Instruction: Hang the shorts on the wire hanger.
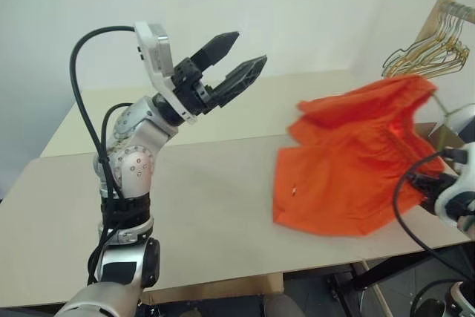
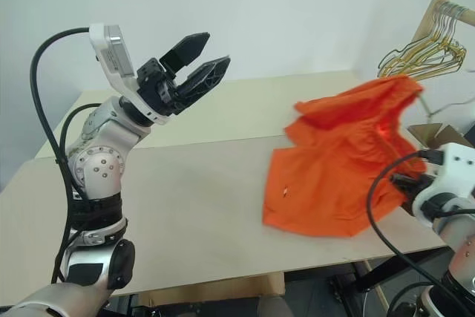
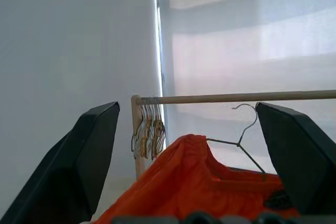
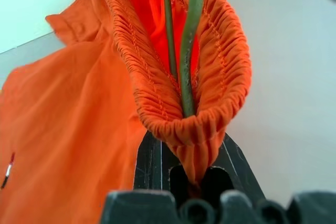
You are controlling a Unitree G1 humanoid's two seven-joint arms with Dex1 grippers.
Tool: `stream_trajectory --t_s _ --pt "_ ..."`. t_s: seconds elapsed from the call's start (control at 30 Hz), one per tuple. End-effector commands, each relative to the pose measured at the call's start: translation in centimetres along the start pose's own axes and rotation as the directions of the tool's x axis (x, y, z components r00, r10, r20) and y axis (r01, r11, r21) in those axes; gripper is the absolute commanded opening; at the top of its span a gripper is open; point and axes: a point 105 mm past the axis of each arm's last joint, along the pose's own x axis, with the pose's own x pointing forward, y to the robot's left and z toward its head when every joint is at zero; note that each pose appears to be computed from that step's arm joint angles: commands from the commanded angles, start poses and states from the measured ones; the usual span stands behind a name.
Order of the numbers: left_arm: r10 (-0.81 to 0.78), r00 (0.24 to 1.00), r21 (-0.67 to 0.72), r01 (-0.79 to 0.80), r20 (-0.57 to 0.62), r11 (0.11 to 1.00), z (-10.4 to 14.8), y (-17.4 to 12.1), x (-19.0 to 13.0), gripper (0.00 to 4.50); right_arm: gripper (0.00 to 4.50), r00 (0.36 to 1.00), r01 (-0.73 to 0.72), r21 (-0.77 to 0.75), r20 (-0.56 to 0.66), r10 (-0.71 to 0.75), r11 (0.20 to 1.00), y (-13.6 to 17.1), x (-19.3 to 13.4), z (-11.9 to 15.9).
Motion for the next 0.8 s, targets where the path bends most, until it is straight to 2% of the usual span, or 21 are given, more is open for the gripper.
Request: stream_trajectory --t_s 0.03,0.17,0.3,0.43,0.57,0.8 --pt "-0.021 1.0 0.011 0.021 -0.02 1.0 -0.3 -1.3 0.5 4.49 0.0 0.983 0.167 0.082 0.066 -0.173 0.983 -3.0 -0.9 2.1" --pt "-0.049 0.997 0.007 0.05 -0.067 0.999 -1.3 -2.1 0.5 4.49 0.0 0.952 0.278 0.155 0.087 -0.294 0.948 -5.4 -1.4 4.0" --pt "-0.076 0.995 -0.001 0.076 -0.068 0.997 -1.3 -2.5 0.4 4.49 0.0 0.922 0.344 0.246 0.094 -0.376 0.906 -7.4 -1.9 6.4" --pt "-0.086 0.994 -0.002 0.087 -0.073 0.996 -1.3 -2.5 0.3 4.49 0.0 0.907 0.36 0.374 0.075 -0.415 0.855 -8.9 -2.1 8.0" --pt "-0.097 0.992 -0.003 0.097 -0.081 0.995 -1.3 -2.6 0.2 4.49 0.0 0.906 0.353 0.526 0.012 -0.422 0.773 -10.3 -1.9 8.5" --pt "-0.102 0.991 0.017 0.104 -0.089 0.994 -1.3 -2.9 0.0 4.49 0.0 0.89 0.41 0.617 -0.109 -0.443 0.671 -12.4 -1.4 7.4"
